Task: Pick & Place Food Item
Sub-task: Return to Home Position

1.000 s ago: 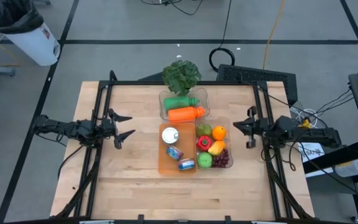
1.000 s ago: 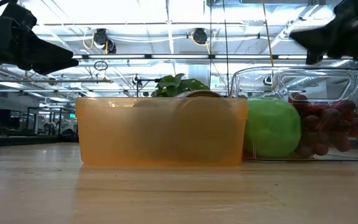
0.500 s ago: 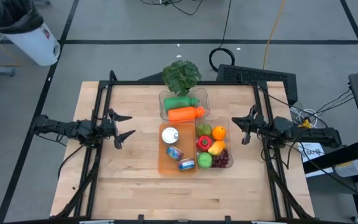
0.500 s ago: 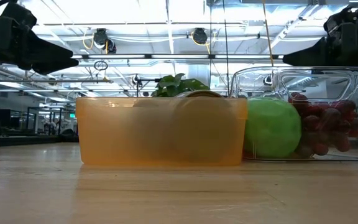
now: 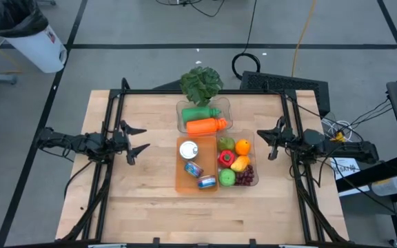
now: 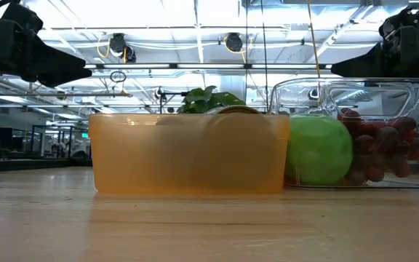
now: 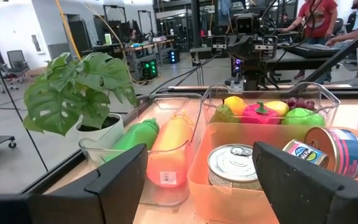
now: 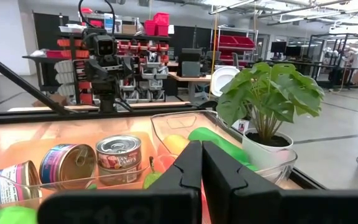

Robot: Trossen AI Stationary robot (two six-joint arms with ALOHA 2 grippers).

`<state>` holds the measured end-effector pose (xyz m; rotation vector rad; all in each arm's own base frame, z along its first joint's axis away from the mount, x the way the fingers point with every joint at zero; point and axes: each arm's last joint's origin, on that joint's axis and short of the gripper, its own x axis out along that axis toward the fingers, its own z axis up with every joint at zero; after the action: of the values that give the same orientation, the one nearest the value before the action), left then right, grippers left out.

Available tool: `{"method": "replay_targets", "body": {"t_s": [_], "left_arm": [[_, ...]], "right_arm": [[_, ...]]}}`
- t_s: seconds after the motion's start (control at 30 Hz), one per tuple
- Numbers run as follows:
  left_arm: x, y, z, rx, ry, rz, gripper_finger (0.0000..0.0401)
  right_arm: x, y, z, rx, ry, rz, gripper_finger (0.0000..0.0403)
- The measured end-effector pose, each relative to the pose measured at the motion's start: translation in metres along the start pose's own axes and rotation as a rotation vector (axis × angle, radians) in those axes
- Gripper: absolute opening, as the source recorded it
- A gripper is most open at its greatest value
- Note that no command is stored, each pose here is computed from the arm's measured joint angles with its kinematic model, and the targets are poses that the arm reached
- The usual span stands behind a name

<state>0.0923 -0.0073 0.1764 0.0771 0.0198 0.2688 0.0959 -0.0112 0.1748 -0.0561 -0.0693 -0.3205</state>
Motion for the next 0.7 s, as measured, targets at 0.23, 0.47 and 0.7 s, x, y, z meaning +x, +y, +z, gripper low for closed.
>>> {"method": "replay_targets", "body": {"t_s": [0.23, 0.47, 0.7], "left_arm": [[0.0, 0.0, 0.0, 0.0, 0.0, 0.0, 0.0308], [0.0, 0.0, 0.0, 0.0, 0.0, 0.0, 0.0324], [0.0, 0.0, 0.0, 0.0, 0.0, 0.0, 0.0317]], "right_arm": [[0.0, 0.0, 0.0, 0.001, 0.0, 0.0, 0.0], [0.0, 0.0, 0.0, 0.001, 0.0, 0.001, 0.0], [0.0, 0.0, 0.0, 0.0, 0.0, 0.001, 0.0]]}}
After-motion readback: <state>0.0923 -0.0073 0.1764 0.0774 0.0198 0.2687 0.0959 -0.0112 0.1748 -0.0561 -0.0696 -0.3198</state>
